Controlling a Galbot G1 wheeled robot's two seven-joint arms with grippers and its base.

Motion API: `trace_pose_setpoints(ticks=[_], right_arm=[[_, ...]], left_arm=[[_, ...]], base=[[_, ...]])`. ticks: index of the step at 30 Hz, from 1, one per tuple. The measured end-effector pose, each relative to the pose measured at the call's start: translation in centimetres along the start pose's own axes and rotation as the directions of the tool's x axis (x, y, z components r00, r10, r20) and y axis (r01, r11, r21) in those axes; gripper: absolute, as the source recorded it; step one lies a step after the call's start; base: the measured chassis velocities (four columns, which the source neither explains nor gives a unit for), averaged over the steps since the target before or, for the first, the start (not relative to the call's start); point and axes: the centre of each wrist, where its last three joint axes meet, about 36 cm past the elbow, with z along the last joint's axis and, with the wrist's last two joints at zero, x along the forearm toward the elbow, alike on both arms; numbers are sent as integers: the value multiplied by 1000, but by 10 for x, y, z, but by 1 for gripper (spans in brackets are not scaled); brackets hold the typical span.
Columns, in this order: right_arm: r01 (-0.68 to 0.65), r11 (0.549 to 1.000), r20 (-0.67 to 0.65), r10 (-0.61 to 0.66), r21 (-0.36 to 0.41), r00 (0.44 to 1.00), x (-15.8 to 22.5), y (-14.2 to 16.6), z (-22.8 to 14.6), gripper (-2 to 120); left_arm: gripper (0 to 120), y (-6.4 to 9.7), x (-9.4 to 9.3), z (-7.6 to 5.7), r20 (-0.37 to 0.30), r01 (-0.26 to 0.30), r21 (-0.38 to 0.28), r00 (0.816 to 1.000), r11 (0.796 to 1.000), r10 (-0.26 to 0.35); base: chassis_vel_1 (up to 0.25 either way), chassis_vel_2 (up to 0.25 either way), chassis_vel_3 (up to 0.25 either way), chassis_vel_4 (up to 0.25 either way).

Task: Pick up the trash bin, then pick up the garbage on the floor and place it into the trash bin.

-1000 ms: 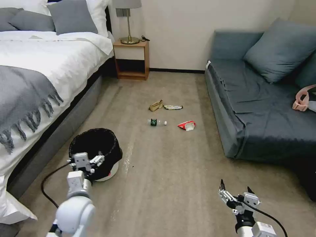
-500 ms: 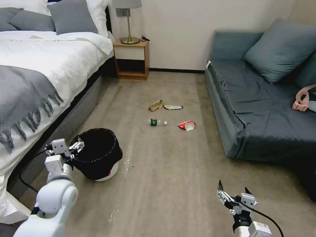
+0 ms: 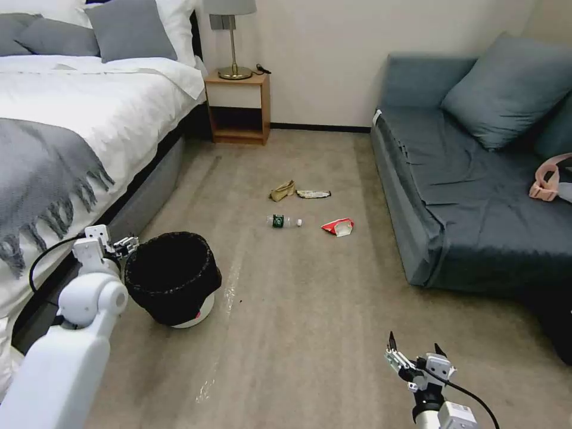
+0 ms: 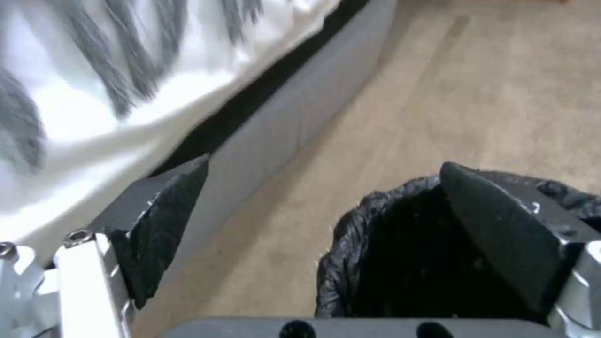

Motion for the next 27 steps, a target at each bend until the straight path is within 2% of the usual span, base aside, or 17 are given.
trace_pose_setpoints(ticks=[1,4,9,12,16,21,24,27], right_arm=[[0,1000,0,0,0,1000,0,0,0,100],[-3,1000,6,3,11,1000,-1,0,4,100],[1,1000,10,-2,23,1000,-2,3,8,100],[1,999,14,-2,42,1000,-2,4,15,100],[-1,999,18,0,53,1000,-1,4,19,100],[-2,999,19,1,54,1000,-1,4,19,100],[-9,998,17,8,58,1000,-2,2,22,100],[-12,998,17,11,59,1000,-2,1,22,100]], left_arm=[[99,0,0,0,0,0,0,1000,1000,0],[98,2,-15,-10,-77,-33,36,996,999,35],[98,0,-26,-13,-132,-50,56,990,997,57],[98,-7,-39,-6,-189,-50,67,980,996,62],[99,-11,-48,4,-230,-36,69,972,997,51],[99,-12,-52,8,-243,-29,67,969,997,44],[99,-13,-60,17,-270,-13,61,963,998,29],[99,-15,-63,20,-278,-7,61,960,998,24]], base=[[0,0,0,0],[0,0,0,0],[0,0,0,0],[0,0,0,0],[0,0,0,0],[0,0,0,0],[0,0,0,0],[0,0,0,0]])
